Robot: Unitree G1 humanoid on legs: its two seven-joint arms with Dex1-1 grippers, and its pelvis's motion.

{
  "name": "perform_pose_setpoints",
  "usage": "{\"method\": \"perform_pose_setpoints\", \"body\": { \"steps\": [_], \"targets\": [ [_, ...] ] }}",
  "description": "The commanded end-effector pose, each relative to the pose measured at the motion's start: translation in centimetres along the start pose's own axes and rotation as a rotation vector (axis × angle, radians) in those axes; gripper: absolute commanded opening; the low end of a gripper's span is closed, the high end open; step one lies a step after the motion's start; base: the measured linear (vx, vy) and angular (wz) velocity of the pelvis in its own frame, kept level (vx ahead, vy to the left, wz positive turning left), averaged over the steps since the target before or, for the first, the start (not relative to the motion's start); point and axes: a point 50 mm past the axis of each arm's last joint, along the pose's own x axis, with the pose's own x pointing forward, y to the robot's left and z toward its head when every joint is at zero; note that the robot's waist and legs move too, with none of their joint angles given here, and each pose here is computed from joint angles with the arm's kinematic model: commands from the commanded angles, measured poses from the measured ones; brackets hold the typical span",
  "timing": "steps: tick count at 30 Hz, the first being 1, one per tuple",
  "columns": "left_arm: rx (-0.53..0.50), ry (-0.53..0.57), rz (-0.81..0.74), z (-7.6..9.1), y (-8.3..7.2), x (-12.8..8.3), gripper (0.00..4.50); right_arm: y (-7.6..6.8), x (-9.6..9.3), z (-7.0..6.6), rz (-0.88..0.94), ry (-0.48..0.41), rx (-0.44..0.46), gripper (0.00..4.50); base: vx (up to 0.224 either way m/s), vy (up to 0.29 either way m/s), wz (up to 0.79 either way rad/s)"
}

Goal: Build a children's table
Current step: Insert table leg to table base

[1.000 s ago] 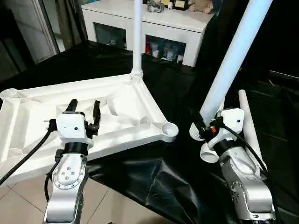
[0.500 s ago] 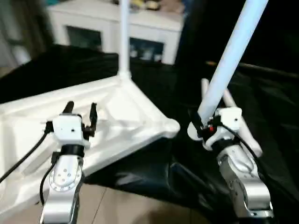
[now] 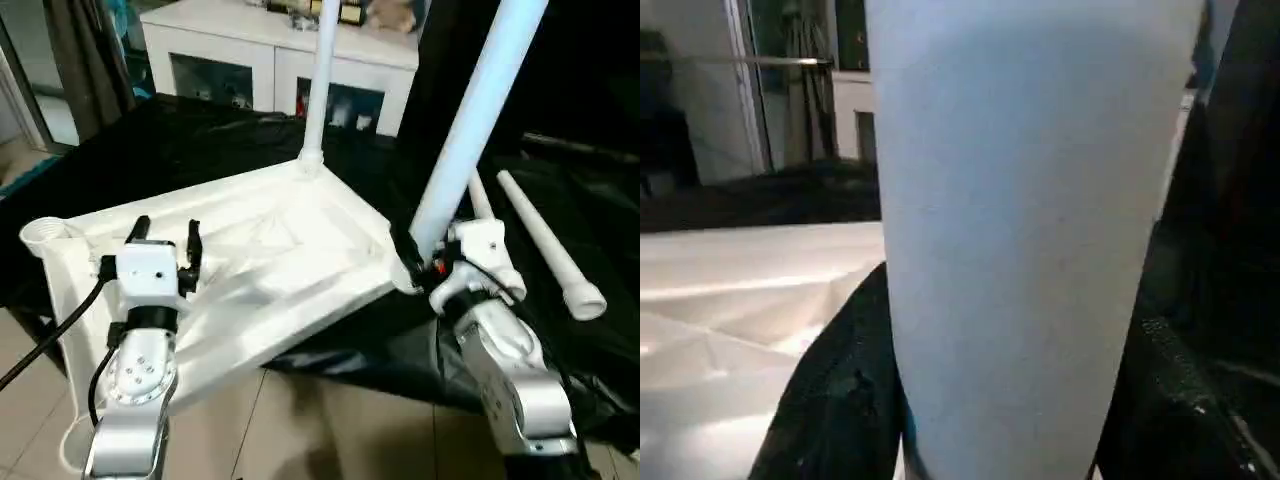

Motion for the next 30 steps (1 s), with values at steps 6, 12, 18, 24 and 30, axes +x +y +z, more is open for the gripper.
{"method": "perform_pose_setpoints", "body": {
  "steps": [6,12,18,24,30],
  "targets": [
    [-0.037,0.036,-0.089,-0.1,-0.6,1.1,3.07,-0.4,1.1,-0.1,0.020,0.041,-0.010,1.91,-0.076,-0.075,-0.10],
    [-0.050,0.068,-0.078,-0.5,-0.3,0.8,3.07,-0.6,1.0,-0.2,0.037,0.061,-0.014,1.91,0.000,0.000,0.00],
    [-0.040,0.100,-0.109,-0.9,-0.5,0.5,3.07,-0.6,1.3,-0.4,0.083,0.084,-0.029,1.91,0.035,0.017,-0.04],
    [-0.033,0.092,-0.133,-0.7,-0.5,0.7,3.07,-0.1,1.6,-0.9,0.100,0.097,-0.028,1.91,0.126,0.021,-0.05],
    [-0.027,0.092,-0.146,-0.7,-0.3,1.0,3.07,0.4,1.6,-1.0,0.119,0.100,-0.029,1.91,0.138,-0.011,0.07]
  ]
}}
